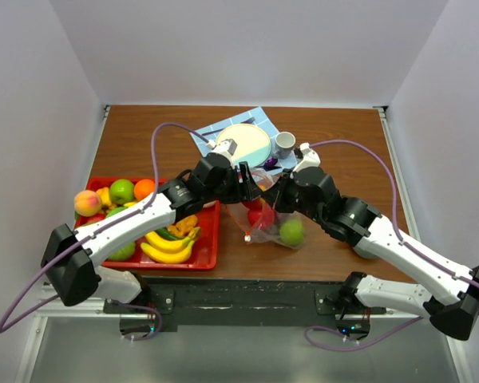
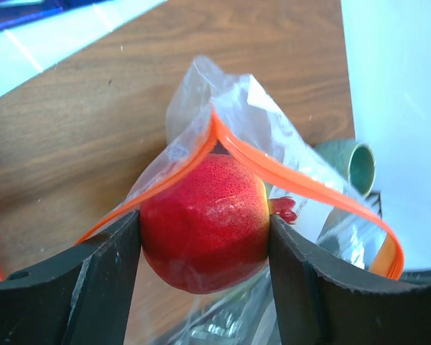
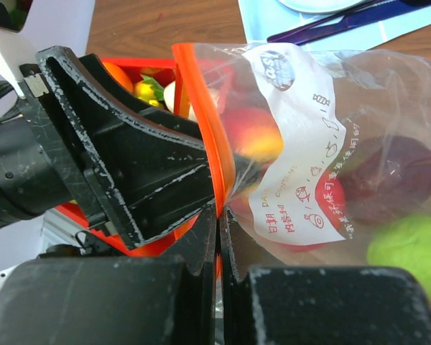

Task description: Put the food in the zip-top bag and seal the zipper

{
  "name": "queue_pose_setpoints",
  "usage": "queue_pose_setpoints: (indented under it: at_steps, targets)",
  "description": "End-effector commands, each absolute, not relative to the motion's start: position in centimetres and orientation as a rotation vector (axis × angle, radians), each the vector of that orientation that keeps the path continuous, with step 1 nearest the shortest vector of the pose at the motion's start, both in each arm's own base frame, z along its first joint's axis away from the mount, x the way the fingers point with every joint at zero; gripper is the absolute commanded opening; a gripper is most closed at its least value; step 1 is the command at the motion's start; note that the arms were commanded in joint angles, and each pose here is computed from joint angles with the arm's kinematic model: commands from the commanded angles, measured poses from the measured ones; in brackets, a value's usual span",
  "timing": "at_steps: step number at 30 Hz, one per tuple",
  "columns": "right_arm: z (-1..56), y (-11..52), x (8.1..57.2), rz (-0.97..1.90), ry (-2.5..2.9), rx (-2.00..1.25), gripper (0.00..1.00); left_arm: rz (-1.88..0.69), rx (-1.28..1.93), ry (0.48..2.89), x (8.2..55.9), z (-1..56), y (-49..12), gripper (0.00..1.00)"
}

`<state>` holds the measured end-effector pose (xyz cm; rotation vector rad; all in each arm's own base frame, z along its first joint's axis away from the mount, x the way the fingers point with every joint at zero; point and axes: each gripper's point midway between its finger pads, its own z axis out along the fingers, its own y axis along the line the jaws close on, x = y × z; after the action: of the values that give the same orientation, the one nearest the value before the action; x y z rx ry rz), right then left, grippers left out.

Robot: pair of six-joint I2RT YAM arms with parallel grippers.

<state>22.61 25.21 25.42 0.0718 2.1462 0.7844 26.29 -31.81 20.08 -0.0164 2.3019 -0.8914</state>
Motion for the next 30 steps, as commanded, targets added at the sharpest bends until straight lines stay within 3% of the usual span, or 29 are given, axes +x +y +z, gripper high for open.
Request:
queue_pose_setpoints:
  at_steps: [1, 3, 8, 18, 30]
  targets:
    - [27.8, 24.6, 22.5, 0.818, 2.093, 0.122, 0.0, -0.911, -0.129, 2.138, 28.7, 23.9, -33.2, 0.39]
    - [27.7, 24.4, 22.4, 0.812, 2.096, 0.123, 0.0, -0.917, -0.114, 2.13, 28.7, 24.2, -33.6, 0.59]
    - [27.7, 24.1, 22.2, 0.806, 2.097, 0.123, 0.0, -0.921, -0.032, 2.137, 28.1, 24.3, -34.5, 0.78]
    - [28.3, 24.0, 22.7, 0.782, 2.077, 0.113, 0.0, -0.933, 0.092, 2.132, 26.7, 25.3, -34.4, 0.85]
    - [31.6, 21.4, 24.0, 0.63, 1.986, 0.108, 0.0, -0.924, 0.088, 2.105, 23.3, 28.9, -29.7, 0.81]
